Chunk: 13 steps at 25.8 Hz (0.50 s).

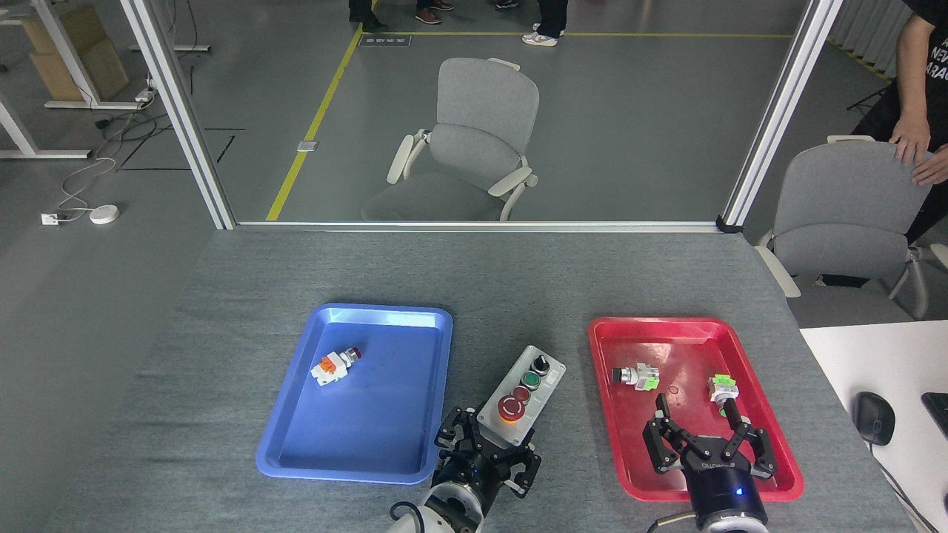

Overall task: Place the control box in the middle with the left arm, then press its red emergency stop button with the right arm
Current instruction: 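Release the control box and pull the left gripper back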

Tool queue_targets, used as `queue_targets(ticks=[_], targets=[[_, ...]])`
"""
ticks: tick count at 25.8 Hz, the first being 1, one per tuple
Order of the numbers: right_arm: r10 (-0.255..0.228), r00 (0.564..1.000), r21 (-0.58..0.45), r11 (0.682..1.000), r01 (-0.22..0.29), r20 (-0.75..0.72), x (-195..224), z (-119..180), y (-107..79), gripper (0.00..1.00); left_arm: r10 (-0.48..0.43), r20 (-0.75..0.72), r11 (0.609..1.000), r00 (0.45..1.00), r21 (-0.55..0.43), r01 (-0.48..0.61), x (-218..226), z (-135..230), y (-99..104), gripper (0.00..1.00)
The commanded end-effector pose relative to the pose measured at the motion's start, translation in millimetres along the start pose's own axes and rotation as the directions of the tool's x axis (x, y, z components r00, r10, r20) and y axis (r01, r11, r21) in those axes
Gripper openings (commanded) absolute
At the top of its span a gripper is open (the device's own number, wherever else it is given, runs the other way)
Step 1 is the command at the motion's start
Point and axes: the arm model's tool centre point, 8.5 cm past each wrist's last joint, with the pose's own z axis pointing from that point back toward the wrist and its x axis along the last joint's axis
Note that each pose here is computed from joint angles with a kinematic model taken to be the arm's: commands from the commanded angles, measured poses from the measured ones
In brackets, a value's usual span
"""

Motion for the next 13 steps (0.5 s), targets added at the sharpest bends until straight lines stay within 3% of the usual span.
queue_targets(ticks=[1,5,13], targets=[[0.001,1.0,0.0,1.0,-0.001,0.0,-0.1,0.0,0.0,0.98,0.005,0.0,1.0,1.0,0.007,-0.005,1.1,0.7,1.3,0.9],[0.002,1.0,0.0,1.0,-0.002,0.003,0.0,-0.1,-0.1,0.98,0.018,0.007,0.999,1.0,0.038,-0.019,5.2,1.8,11.2,0.93],[-0.003,0.999,0.005,1.0,0.003,0.034,11.1,-0.4,1.4,0.98,0.091,0.035,0.994,0.995,0.05,-0.093,28.9,27.3,1.7,0.97]])
